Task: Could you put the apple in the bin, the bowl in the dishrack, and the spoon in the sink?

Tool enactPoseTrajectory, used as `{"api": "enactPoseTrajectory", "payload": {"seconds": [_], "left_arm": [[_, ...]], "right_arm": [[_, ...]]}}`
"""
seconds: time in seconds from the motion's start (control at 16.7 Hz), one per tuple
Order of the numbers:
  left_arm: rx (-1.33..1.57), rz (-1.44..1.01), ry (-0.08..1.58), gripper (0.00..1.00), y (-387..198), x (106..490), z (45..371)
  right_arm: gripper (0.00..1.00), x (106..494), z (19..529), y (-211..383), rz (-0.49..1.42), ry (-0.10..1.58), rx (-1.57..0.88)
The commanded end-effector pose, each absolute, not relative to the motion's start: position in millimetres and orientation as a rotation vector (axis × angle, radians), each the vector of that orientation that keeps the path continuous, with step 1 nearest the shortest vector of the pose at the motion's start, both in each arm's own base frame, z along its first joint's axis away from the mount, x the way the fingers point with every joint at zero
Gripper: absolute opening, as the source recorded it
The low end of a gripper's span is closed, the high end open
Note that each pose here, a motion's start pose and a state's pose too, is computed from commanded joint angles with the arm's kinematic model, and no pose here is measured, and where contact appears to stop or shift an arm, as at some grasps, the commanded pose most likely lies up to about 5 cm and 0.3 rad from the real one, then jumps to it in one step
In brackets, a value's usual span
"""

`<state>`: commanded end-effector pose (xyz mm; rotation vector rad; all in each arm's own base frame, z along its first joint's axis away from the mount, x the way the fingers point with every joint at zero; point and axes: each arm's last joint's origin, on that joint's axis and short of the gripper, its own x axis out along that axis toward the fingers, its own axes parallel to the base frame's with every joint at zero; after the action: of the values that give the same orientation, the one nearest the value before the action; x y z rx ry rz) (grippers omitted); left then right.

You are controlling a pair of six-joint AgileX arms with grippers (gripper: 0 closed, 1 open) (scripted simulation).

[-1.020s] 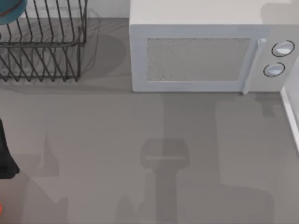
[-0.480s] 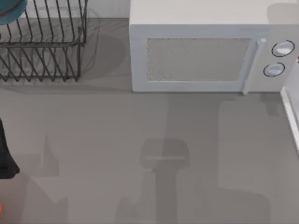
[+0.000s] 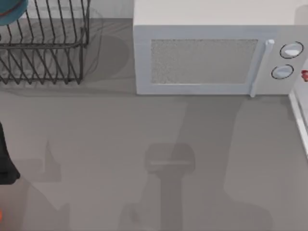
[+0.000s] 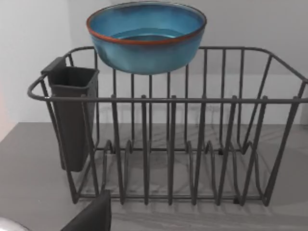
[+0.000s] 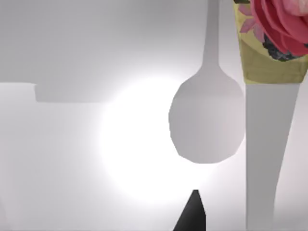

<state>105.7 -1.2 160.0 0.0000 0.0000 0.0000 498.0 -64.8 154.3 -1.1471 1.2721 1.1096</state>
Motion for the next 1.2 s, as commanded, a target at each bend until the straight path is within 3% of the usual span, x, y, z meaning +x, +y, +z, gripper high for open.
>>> {"api": "enactPoseTrajectory", "payload": {"seconds": [0.18, 0.96, 1.2], "left_arm": [[0.000, 0.000, 0.000, 1.00, -1.2, 105.7, 160.0], [0.000, 0.000, 0.000, 1.00, -1.2, 105.7, 160.0], [0.000, 0.000, 0.000, 1.00, -1.2, 105.7, 160.0]], "right_arm": [[0.00, 498.0, 154.3, -64.8, 1.110, 1.272, -1.147], [0.98, 498.0, 154.3, -64.8, 1.110, 1.272, -1.147], [1.00, 498.0, 154.3, -64.8, 1.110, 1.272, -1.147]]}}
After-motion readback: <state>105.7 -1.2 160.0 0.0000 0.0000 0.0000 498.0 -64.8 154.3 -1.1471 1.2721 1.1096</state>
